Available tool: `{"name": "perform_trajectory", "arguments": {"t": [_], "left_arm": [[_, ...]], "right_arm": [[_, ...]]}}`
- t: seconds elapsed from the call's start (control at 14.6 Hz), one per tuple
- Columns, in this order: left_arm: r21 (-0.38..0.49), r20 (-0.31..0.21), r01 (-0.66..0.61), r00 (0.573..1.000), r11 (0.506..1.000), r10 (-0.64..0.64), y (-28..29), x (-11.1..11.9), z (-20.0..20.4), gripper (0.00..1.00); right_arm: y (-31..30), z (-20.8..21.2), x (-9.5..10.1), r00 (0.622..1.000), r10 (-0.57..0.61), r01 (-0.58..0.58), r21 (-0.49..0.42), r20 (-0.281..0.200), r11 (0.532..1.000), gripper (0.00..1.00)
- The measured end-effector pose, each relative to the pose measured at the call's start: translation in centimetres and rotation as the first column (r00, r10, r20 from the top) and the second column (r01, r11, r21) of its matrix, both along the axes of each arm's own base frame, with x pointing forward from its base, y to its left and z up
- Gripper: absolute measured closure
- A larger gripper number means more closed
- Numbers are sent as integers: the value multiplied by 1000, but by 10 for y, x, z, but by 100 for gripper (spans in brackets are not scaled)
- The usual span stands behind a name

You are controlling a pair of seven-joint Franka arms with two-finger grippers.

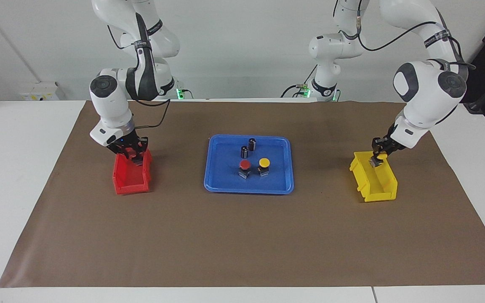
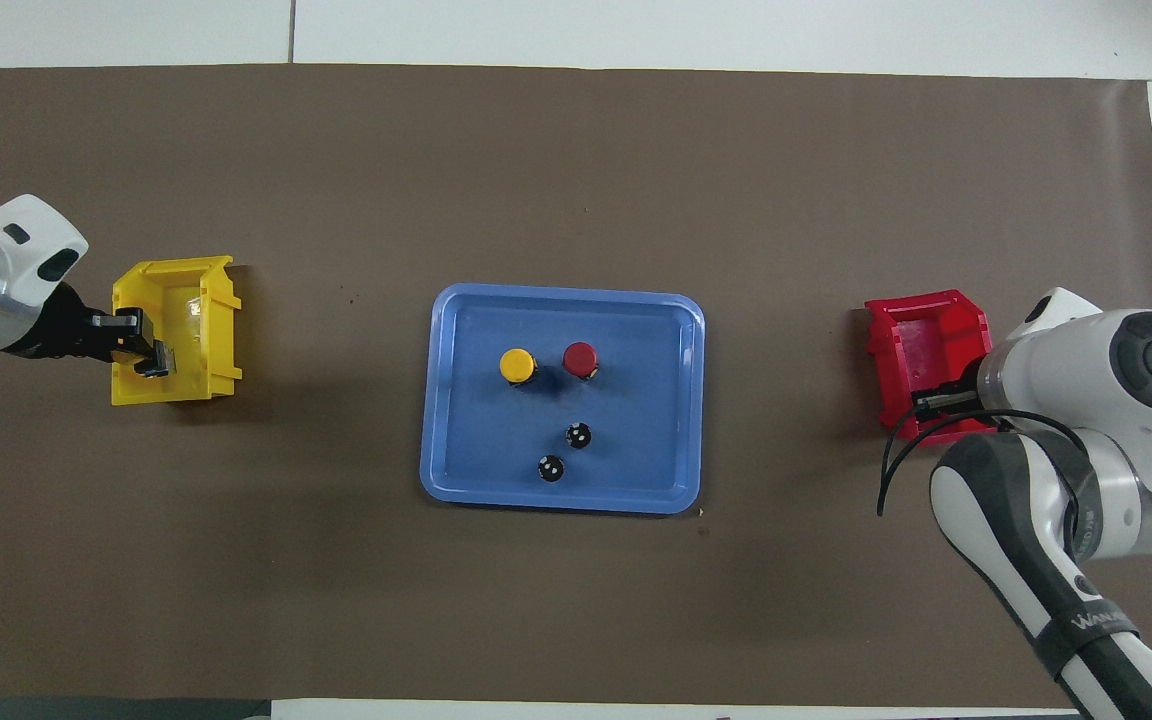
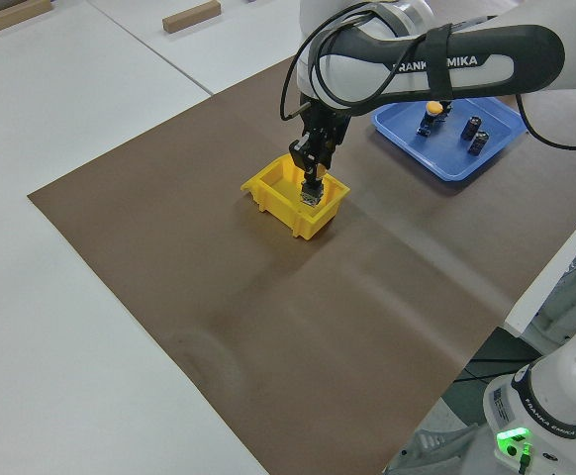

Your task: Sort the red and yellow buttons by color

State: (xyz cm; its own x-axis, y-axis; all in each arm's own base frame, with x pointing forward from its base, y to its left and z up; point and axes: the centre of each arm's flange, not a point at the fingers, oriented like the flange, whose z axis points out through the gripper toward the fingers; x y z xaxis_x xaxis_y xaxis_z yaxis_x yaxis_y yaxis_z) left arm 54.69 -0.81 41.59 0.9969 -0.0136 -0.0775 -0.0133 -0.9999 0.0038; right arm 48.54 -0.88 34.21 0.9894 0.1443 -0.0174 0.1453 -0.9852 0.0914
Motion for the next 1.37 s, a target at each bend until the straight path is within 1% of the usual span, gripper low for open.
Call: {"name": "perform_trajectory", "arguments": {"t": [0.07, 0.14, 0.21, 0.27, 0.34, 0.41, 0.48, 0.55, 0.62, 0.75, 0.82, 0.96, 1.03, 1.1, 1.17, 1.24, 1.3, 1.37], "left_arm": [[0, 17, 2, 1000, 1000, -2, -1, -1, -9, 59], [0, 34, 2, 999, 1000, -2, -1, -3, -18, 59], [-1, 44, 1, 999, 1000, -1, -1, -5, -27, 59], [-1, 48, 0, 999, 1000, 0, 0, -7, -34, 59], [-1, 55, -1, 998, 1000, 1, 1, -7, -39, 59], [-1, 63, -3, 998, 1000, 3, 1, -6, -42, 59], [-1, 70, -4, 998, 1000, 4, 2, -4, -44, 59], [-1, 70, -4, 998, 1000, 4, 2, -4, -47, 59], [-1, 68, -4, 998, 1000, 4, 2, -3, -48, 51], [-1, 70, -5, 998, 1000, 5, 2, -2, -46, 31], [-1, 69, -5, 998, 1000, 5, 3, -1, -41, 30], [-1, 50, -6, 999, 1000, 6, 3, 6, -22, 30], [-1, 33, -7, 999, 1000, 7, 4, 10, -5, 30], [0, 16, -10, 1000, 1000, 10, 5, 14, 17, 30], [0, 7, -13, 1000, 1000, 13, 7, 17, 41, 26], [-1, 6, -10, 1000, 1000, 10, 5, 18, 64, 26], [-1, 11, -10, 1000, 1000, 10, -6, 18, 82, 19], [0, 18, -28, 999, 1000, 28, -31, 16, 90, 9]], "right_arm": [[-2, -2, -1, 1000, -3, 3, 0, -2, 1000, 59], [-3, -3, -2, 1000, -7, 7, 0, -3, 1000, 57], [-4, -2, -2, 1000, -8, 8, 0, -2, 1000, 56], [-4, -2, -2, 1000, -4, 4, -3, -1, 1000, 53], [-4, -2, -2, 1000, 5, -5, -13, -1, 1000, 52], [-5, -1, -2, 1000, 12, -12, -21, 0, 1000, 47], [-5, 1, 0, 1000, 15, -15, -25, 1, 1000, 47], [-4, 6, 3, 1000, 16, -16, -29, -2, 999, 42], [-3, 14, 7, 1000, 16, -17, -32, -8, 999, 34], [-2, 41, 20, 1000, 14, -14, -41, -12, 999, 33], [0, 57, 28, 1000, 12, -13, -44, -7, 999, 33], [15, 95, 44, 1000, 11, -10, -34, 6, 999, 33], [32, 115, 54, 1000, -11, 11, -6, 19, 1000, 33], [56, 133, 64, 998, -41, 40, 26, 38, 999, 33], [84, 147, 74, 996, -72, 69, 52, 60, 996, 34], [114, 157, 81, 991, -106, 100, 71, 82, 992, 34], [147, 162, 85, 985, -141, 133, 89, 97, 987, 34], [184, 166, 87, 979, -176, 165, 107, 107, 981, 35]]}}
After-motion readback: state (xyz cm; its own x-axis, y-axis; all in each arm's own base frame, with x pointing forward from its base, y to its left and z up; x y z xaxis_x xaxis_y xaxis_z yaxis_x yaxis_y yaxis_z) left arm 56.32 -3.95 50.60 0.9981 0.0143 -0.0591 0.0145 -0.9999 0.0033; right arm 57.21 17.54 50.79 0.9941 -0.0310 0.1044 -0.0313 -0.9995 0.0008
